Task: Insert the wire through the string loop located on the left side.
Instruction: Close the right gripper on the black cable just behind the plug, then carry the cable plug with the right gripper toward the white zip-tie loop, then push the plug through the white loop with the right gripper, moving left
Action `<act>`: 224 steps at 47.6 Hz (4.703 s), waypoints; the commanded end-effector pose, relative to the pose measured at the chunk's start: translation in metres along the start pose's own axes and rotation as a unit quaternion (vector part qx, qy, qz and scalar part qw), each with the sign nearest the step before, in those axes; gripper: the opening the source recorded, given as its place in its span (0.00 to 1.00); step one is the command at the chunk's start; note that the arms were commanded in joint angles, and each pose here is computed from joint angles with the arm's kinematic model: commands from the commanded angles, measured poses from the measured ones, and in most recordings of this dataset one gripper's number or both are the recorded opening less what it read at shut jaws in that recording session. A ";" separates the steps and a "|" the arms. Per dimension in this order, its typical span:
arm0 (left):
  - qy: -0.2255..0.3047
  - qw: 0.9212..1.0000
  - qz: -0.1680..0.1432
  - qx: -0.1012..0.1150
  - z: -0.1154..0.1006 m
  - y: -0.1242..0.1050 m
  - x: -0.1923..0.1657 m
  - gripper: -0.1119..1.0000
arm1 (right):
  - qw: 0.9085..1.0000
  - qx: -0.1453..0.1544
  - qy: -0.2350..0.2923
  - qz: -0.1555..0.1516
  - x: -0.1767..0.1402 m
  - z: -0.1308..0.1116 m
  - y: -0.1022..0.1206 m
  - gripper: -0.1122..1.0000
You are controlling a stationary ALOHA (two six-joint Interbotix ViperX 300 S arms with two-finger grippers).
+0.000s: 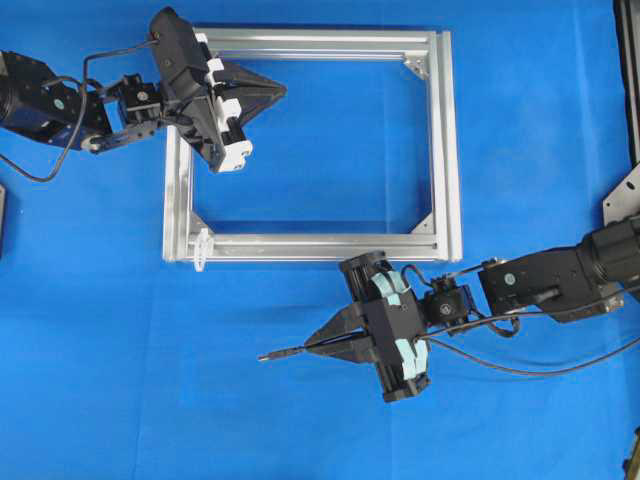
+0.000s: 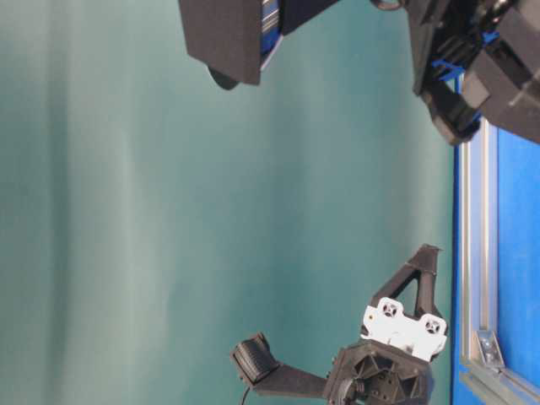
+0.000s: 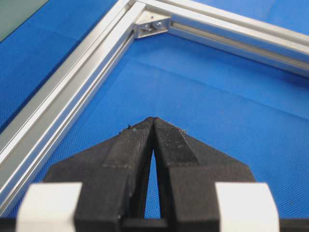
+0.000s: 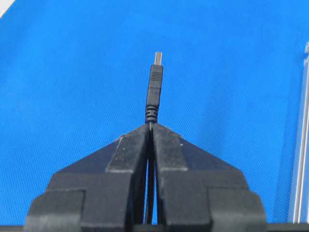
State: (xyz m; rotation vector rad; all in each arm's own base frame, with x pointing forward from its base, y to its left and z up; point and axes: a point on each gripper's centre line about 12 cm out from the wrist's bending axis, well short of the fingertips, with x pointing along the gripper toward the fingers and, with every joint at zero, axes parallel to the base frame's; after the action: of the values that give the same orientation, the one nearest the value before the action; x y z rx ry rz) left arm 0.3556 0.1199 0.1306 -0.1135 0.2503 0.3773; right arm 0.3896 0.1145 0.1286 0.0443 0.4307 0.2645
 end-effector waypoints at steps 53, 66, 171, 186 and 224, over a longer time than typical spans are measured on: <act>-0.021 1.000 -0.002 -0.001 0.015 -0.001 -0.003 0.10 | 1.000 -0.001 -0.022 0.002 -0.005 0.015 0.001 0.10; -0.021 1.000 -0.002 -0.001 0.015 -0.001 -0.003 0.10 | 0.999 0.009 -0.024 -0.021 -0.008 0.015 -0.019 0.10; -0.020 1.000 -0.002 0.000 0.014 -0.001 -0.004 0.10 | 0.992 0.044 -0.032 -0.114 0.018 0.029 -0.109 0.10; -0.020 1.000 -0.001 0.000 0.014 0.000 -0.004 0.10 | 0.992 0.044 -0.035 -0.113 0.022 0.030 -0.109 0.10; -0.020 1.000 0.000 -0.001 0.014 0.001 -0.004 0.10 | 0.992 0.043 -0.034 -0.111 0.023 0.030 -0.108 0.10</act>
State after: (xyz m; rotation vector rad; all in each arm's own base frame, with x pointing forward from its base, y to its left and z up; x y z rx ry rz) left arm 0.3535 0.1203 0.1304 -0.1134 0.2534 0.3792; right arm 0.4430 0.0152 0.1218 0.0873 0.4157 0.0196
